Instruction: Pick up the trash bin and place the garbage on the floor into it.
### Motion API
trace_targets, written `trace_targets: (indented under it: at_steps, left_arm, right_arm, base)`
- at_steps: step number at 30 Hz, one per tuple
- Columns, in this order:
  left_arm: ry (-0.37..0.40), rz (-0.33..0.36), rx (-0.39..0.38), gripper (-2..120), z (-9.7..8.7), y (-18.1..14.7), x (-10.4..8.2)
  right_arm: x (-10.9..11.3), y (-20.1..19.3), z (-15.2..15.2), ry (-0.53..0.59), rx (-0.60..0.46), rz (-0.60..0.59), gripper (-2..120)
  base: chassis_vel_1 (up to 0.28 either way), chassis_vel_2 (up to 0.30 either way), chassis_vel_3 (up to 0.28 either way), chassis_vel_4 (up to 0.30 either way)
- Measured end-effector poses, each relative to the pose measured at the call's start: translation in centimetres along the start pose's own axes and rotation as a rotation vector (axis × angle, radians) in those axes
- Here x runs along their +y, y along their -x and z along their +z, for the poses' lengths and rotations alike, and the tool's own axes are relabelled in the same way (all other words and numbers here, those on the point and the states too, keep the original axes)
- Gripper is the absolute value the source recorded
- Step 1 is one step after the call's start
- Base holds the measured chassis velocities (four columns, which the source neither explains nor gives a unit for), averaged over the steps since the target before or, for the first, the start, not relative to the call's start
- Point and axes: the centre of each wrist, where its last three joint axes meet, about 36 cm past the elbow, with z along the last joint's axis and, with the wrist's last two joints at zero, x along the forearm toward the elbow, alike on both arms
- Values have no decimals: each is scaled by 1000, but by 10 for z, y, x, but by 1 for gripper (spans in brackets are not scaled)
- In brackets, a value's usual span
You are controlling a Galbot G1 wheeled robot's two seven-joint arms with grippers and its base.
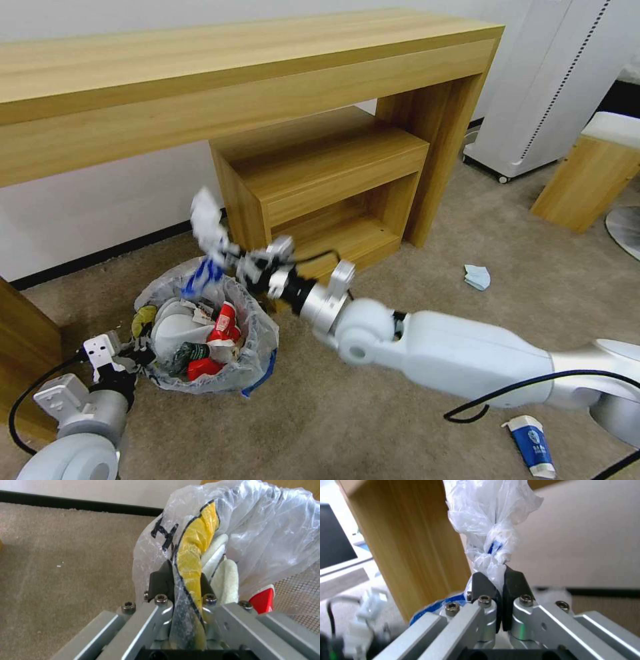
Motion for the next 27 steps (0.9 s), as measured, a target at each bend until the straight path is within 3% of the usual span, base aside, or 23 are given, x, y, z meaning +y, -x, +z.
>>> trace_targets:
  at_steps: [9, 12, 15, 27]
  left_arm:
    - [-4, 2, -6, 3, -2, -1, -1]
    - [-5, 3, -6, 3, -2, -1, -1]
    - [-6, 3, -7, 3, -2, -1, -1]
    - [-5, 5, -7, 3, -3, -3, -2]
  right_arm:
    - [9, 7, 25, -5, 62, 20, 0]
    - [11, 6, 27, -6, 71, 26, 6]
    - [12, 5, 29, -12, 76, 29, 20]
    - [12, 0, 30, -30, 87, 44, 60]
  base:
    - [0, 0, 0, 0]
    - [0, 0, 0, 0]
    - [0, 0, 0, 0]
    - [0, 0, 0, 0]
